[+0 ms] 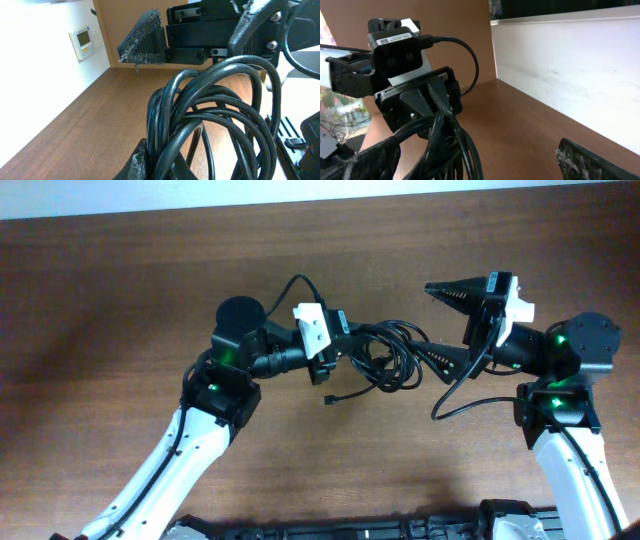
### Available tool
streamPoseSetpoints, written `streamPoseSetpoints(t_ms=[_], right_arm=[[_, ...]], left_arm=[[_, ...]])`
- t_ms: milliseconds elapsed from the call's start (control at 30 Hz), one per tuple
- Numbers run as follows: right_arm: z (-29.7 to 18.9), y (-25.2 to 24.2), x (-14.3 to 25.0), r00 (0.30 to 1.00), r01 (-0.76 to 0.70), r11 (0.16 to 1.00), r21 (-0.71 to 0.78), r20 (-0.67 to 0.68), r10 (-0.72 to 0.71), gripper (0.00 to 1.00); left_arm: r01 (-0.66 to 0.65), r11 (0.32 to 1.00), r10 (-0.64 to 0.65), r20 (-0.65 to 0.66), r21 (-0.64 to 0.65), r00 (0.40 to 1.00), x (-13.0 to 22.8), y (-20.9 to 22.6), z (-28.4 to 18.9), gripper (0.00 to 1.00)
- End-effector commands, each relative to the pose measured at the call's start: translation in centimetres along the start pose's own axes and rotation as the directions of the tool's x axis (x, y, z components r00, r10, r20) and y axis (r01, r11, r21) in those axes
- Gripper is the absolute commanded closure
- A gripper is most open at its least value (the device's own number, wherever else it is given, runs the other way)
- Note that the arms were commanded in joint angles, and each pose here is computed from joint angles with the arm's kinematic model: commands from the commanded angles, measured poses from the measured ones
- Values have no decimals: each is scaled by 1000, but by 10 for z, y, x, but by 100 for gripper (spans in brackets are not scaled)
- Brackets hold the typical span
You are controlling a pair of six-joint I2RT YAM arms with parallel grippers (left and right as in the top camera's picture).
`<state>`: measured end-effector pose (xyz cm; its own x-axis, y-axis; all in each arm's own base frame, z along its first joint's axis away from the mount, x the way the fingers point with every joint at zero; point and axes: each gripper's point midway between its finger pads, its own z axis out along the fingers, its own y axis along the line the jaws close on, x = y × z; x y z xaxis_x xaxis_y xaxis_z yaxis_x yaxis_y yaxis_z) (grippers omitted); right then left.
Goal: Untangle cables
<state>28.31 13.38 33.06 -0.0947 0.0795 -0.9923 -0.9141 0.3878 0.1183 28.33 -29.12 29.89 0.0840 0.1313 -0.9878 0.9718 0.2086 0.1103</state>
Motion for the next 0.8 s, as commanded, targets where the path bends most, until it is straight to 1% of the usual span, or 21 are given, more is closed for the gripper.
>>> streamPoseSetpoints(t_ms=[0,133,267,400,767], right_arm=[[0,12,0,1000,3,998,-64,-12,-3,1],[1,10,0,1000,2,999,-53,-10,-2,1],[-2,-3,-2,1000,2,1000,18,6,-2,1],[-6,-8,-4,1000,4,999,40,10,-5,2],[-5,-4,-7,999,36,999,22,15,-36,1]], left_arm=[[-40,999,41,31,-34,999,-16,7,-4,100],[-103,992,94,104,76,990,-32,-13,-6,100],[-152,973,126,156,172,980,-41,-30,-9,100],[-148,972,120,155,184,981,-41,-32,-10,100],[-135,974,110,145,179,983,-36,-31,-4,100]])
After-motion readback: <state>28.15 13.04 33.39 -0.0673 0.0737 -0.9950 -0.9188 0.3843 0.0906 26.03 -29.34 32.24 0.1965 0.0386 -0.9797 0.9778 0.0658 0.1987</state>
